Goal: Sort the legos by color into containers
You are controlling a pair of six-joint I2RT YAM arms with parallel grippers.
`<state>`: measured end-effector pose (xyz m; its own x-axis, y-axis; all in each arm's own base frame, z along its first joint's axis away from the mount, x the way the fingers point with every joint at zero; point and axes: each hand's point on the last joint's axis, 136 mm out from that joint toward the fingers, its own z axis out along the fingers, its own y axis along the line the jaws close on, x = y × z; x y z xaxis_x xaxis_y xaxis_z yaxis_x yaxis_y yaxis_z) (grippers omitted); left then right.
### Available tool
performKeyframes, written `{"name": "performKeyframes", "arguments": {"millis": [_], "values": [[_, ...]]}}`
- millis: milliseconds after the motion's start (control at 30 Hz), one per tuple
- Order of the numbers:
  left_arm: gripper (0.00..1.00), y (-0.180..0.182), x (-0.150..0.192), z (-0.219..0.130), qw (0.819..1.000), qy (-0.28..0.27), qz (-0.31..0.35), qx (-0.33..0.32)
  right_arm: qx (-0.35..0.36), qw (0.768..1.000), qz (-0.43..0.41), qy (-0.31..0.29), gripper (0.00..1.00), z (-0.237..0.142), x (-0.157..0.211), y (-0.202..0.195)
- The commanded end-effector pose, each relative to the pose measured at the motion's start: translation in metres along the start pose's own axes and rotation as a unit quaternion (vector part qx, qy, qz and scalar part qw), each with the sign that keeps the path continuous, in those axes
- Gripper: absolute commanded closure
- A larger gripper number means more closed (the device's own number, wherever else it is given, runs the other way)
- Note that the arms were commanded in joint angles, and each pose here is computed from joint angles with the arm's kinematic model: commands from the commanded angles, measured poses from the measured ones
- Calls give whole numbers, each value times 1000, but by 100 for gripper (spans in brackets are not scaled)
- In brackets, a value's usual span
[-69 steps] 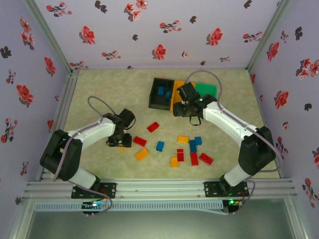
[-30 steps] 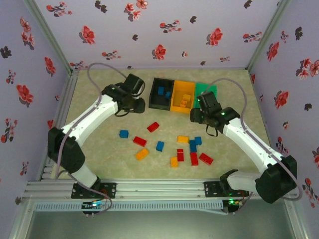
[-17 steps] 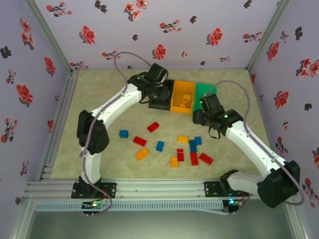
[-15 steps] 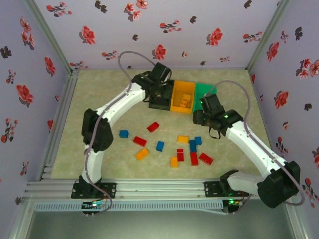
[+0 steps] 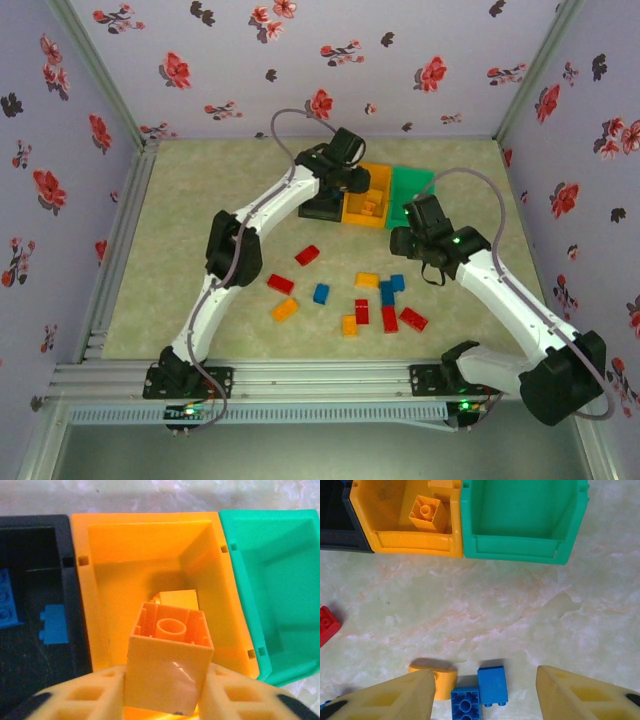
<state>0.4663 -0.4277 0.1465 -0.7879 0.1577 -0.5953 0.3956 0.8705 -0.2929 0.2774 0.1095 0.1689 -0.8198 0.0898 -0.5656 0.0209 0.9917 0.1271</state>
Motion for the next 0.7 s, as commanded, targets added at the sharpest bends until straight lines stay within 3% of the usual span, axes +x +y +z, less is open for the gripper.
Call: {"name": "performKeyframes", "arguments": {"millis": [0, 100, 367, 667], "values": [[44, -9, -11, -1, 1000, -12, -1, 17, 21, 1000, 6, 1, 44, 0, 5, -11], [38, -10, -16, -12, 1000, -22, 1, 18, 22, 1000, 5, 2, 43, 1, 4, -11], [37, -2, -20, -74, 999, -43, 20, -8, 20, 1000, -1, 13, 43, 9, 5, -8], [37, 33, 34, -133, 998, -26, 13, -48, -22, 999, -5, 34, 44, 26, 12, 15]]}}
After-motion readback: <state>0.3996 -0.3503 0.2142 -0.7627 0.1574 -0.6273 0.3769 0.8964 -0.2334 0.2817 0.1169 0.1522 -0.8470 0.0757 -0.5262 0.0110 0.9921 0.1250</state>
